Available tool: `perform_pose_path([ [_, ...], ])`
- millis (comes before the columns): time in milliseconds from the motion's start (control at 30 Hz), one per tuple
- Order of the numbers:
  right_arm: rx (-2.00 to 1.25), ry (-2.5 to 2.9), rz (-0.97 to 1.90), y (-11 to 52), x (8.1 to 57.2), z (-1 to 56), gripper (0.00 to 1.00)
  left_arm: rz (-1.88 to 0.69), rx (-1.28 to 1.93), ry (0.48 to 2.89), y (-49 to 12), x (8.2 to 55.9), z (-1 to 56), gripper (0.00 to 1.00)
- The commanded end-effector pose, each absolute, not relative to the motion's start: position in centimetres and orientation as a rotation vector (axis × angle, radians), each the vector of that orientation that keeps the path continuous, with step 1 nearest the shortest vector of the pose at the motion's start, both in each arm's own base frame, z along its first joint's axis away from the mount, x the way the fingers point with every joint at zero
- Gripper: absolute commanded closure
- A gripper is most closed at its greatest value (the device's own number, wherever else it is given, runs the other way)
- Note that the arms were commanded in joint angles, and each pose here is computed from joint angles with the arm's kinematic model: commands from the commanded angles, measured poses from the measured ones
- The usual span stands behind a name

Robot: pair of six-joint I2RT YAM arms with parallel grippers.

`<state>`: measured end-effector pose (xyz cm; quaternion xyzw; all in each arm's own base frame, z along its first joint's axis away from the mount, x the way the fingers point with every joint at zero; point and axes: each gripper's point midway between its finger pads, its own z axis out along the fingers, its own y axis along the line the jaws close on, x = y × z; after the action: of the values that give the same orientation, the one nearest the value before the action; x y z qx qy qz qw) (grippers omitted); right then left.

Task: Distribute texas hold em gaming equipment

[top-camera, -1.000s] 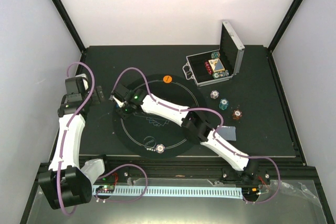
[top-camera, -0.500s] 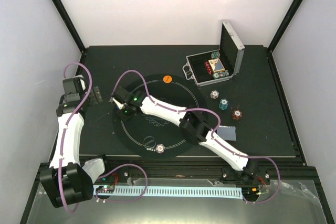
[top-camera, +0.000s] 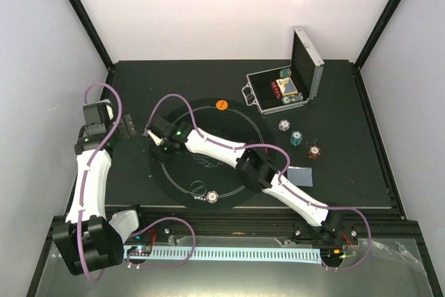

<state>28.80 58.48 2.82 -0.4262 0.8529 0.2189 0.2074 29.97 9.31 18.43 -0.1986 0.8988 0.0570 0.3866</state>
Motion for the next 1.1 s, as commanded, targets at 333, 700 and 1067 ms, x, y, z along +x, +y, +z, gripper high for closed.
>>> perform_pose_path([
  [333, -1.217, 2.243, 0.747, 59.6, 27.7, 9.9, 0.12, 0.067, -0.48, 2.272, 8.5, 30.6, 20.1, 0.01],
  [700, -0.999, 2.199, 0.606, 45.8, 28.8, 21.8, 0.01, -0.01, -0.264, 2.243, 4.1, 30.9, 20.8, 0.01],
  [1067, -0.226, 2.661, 0.024, 13.1, 36.0, 12.1, 0.01, -0.094, -0.162, 2.291, 1.3, 31.6, 20.2, 0.01],
])
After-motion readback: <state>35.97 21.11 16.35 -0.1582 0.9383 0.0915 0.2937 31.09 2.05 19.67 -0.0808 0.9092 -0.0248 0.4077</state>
